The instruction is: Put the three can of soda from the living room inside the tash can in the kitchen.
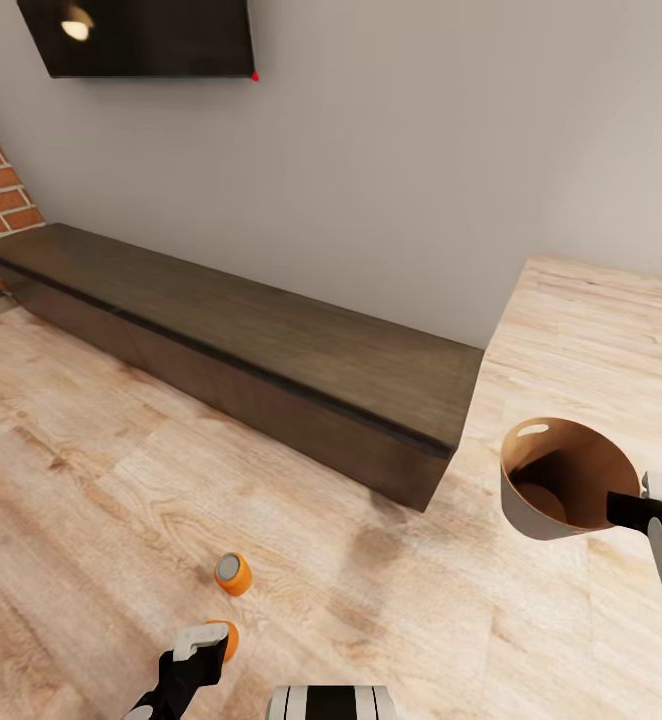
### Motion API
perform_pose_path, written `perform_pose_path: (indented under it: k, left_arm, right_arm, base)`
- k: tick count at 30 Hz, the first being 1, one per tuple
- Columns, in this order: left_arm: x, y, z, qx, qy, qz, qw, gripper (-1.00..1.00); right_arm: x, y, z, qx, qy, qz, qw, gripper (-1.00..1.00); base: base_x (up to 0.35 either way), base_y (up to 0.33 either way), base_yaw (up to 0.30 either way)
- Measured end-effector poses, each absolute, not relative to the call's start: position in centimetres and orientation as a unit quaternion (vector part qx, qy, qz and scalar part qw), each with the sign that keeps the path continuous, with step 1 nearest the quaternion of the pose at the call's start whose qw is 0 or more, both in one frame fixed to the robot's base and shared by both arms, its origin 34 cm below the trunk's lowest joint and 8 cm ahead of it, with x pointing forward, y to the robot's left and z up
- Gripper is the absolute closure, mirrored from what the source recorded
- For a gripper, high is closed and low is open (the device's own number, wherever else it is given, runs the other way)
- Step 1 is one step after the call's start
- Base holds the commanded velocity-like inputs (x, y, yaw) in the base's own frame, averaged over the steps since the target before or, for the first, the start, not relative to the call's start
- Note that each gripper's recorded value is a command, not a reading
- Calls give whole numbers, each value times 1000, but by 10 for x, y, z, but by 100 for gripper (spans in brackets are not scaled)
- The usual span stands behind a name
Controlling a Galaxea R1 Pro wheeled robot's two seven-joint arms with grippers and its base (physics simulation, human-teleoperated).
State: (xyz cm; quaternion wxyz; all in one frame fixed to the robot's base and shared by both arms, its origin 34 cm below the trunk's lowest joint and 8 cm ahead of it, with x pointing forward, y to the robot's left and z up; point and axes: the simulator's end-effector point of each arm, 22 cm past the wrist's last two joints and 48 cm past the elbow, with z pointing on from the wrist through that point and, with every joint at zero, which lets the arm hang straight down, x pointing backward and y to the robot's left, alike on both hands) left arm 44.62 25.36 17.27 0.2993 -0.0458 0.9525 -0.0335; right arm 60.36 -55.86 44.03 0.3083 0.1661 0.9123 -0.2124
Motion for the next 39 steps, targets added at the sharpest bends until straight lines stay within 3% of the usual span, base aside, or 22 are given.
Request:
perform_pose_path:
  k: [39]
  left_arm:
    - [484, 254, 274, -45, 945, -35, 324, 100]
  right_arm:
    - [628, -558, 549, 171, 905, -208, 331, 100]
  base:
    - [0, 0, 0]
